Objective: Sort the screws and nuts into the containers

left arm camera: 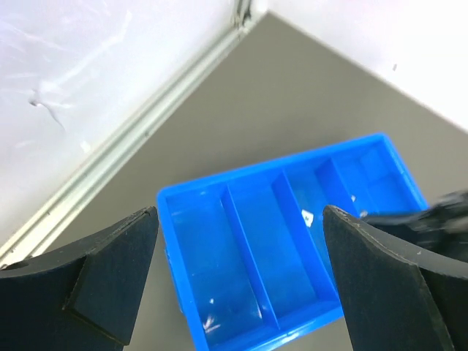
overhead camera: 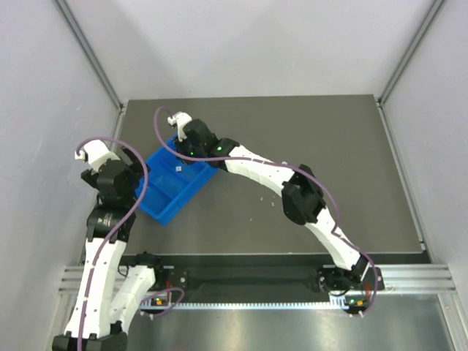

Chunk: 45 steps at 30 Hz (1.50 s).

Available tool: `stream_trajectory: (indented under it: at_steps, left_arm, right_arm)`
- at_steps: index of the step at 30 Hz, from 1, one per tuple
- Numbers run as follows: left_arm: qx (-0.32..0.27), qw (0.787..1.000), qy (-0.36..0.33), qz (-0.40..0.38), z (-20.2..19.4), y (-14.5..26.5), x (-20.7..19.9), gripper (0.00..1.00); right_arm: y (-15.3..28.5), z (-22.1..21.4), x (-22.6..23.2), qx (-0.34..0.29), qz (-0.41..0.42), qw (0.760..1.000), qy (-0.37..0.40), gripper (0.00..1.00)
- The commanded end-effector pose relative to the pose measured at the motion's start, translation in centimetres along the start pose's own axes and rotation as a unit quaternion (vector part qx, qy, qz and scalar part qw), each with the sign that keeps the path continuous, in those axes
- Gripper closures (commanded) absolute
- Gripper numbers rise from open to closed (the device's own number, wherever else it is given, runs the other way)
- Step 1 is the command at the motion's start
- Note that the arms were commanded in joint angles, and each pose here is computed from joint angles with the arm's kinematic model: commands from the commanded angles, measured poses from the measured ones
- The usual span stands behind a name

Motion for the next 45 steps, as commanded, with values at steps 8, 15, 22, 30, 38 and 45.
stream_trajectory:
  at_steps: [8, 15, 22, 30, 38, 45]
  left_arm:
    - [-0.054, 0.998, 0.015, 0.016, 1.0, 1.1, 1.2, 0.01]
    - [-0.031, 0.999, 0.008, -0.001, 0.2, 0.3, 0.4, 0.01]
    - [0.0, 1.0, -0.012, -0.028, -0.8, -0.8, -0.7, 0.01]
    - [0.01, 0.999, -0.02, -0.036, -1.2, -1.2, -1.1, 0.01]
    - [0.013, 0.999, -0.021, -0.039, -1.3, -1.3, -1.2, 0.01]
    - [0.015, 0.999, -0.022, -0.033, -1.5, -1.3, -1.0, 0.01]
  right_arm:
    - [-1.6, -0.9, -0.7, -0.006, -0.005, 1.0, 0.026, 0.71]
    - [3.2, 3.7, -0.4, -0.031, -0.023, 0.999, 0.024, 0.28]
    - [15.5, 7.9, -10.6, -0.082, -0.152, 0.981, -0.083, 0.25]
    - [21.4, -3.4, -24.0, -0.01, -0.308, 0.935, -0.177, 0.32]
    - [20.6, -6.5, -26.7, 0.096, -0.199, 0.974, 0.041, 0.34]
    - [18.4, -7.2, -29.3, 0.144, -0.176, 0.971, 0.071, 0.36]
Point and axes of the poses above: each gripper's point midway between its finger pads, its own y axis back along the fingers, its own x axis along the line the jaws close on, z = x × y, the point moved 8 cm from there along y, back along the fingers, and after that the axes turned 12 degrees about -y, right-handed, at the moved point
